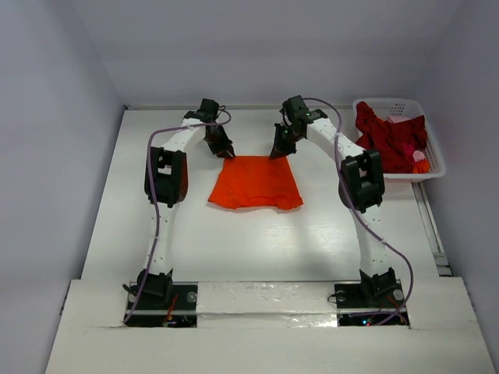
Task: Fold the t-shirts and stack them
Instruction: Fold the tshirt
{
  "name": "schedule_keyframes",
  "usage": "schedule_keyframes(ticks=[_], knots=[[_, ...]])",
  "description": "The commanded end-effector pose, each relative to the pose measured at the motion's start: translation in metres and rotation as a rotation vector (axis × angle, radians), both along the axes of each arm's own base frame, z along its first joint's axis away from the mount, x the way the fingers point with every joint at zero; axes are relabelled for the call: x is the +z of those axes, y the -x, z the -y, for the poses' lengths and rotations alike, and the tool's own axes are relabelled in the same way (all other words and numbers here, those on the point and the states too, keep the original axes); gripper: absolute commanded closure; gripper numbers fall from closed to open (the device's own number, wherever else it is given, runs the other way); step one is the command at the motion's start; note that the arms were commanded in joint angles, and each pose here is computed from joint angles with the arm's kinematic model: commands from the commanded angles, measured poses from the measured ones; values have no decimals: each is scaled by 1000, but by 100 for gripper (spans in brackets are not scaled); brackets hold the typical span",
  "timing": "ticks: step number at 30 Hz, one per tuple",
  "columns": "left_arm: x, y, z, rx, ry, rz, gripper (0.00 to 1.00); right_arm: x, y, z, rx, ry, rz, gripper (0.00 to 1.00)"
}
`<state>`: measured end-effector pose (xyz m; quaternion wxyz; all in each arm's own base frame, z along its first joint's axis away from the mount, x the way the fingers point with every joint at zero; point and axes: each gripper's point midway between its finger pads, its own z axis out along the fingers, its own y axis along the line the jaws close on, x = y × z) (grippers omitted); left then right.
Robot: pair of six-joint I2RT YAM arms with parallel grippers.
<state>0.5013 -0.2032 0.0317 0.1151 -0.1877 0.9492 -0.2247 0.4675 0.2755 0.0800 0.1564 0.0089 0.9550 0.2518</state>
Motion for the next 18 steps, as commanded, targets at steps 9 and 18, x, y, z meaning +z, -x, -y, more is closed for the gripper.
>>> schedule_keyframes(ticks=[9, 18], knots=[[152, -15, -29, 45, -83, 368, 24, 132, -20, 34, -89, 66, 392, 58], [267, 4, -93, 196, -316, 677, 1, 243, -8, 96, -284, 179, 677, 0]])
